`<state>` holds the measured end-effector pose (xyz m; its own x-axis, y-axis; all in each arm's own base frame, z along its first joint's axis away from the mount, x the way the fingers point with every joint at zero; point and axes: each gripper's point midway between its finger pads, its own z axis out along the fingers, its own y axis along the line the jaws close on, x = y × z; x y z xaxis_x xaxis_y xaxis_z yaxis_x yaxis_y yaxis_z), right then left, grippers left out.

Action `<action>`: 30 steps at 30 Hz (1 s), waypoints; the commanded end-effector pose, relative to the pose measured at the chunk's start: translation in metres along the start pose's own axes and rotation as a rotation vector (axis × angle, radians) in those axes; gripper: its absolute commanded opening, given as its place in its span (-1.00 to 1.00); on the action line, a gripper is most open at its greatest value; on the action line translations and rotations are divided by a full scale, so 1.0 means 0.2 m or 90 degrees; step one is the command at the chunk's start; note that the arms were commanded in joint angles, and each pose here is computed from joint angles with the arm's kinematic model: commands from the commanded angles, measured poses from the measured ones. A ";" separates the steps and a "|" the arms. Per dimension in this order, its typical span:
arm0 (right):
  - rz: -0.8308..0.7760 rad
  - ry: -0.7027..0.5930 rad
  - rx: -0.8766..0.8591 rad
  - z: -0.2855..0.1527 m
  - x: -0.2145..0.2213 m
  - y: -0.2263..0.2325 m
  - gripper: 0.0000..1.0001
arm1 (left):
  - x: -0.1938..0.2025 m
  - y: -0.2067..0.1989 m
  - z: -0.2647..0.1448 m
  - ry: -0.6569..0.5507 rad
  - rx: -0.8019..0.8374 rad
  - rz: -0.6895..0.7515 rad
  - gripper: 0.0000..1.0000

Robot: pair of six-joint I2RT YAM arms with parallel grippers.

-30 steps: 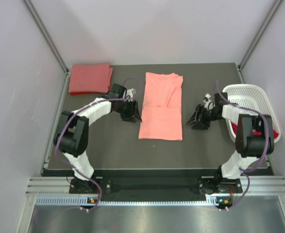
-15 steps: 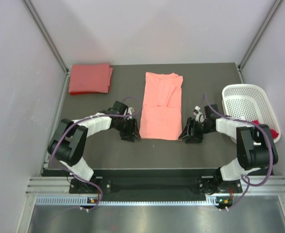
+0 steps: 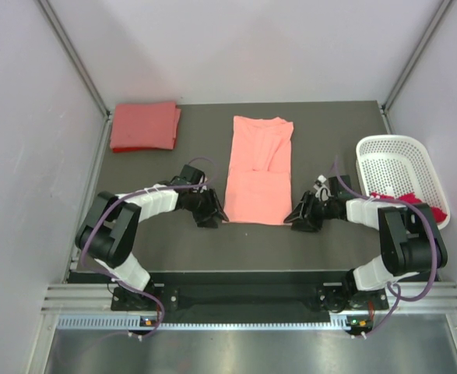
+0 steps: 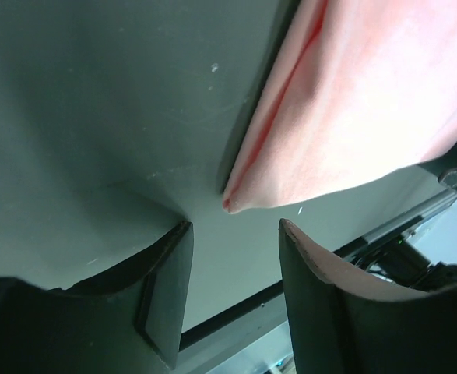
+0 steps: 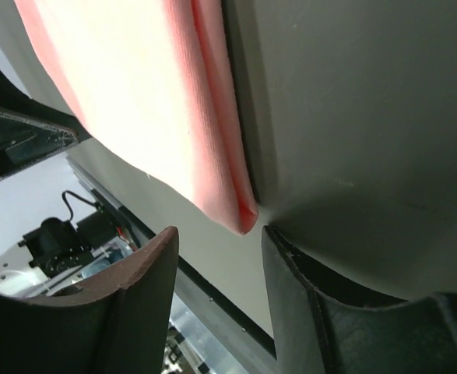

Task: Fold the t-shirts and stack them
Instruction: Fold the tshirt

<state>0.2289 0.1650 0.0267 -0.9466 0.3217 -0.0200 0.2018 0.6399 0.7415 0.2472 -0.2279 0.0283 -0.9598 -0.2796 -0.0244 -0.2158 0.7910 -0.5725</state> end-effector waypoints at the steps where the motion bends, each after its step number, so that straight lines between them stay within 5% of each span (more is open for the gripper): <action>1: -0.001 -0.056 0.064 0.02 -0.06 -0.09 -0.04 | -0.07 0.08 0.00 -0.057 -0.064 -0.046 0.07; 10: 0.000 -0.079 0.089 0.01 -0.09 -0.12 -0.09 | -0.06 0.10 0.07 -0.048 -0.060 -0.121 0.01; 30: 0.025 -0.046 0.096 0.06 -0.03 -0.19 -0.09 | -0.07 0.15 0.16 -0.019 -0.090 -0.121 -0.26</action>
<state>0.2484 0.1641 0.0250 -0.9183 0.3929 -0.0486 0.2295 0.6283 0.7433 0.2644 -0.2413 0.0229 -0.8973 -0.4306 0.0967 -0.4039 0.7130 -0.5732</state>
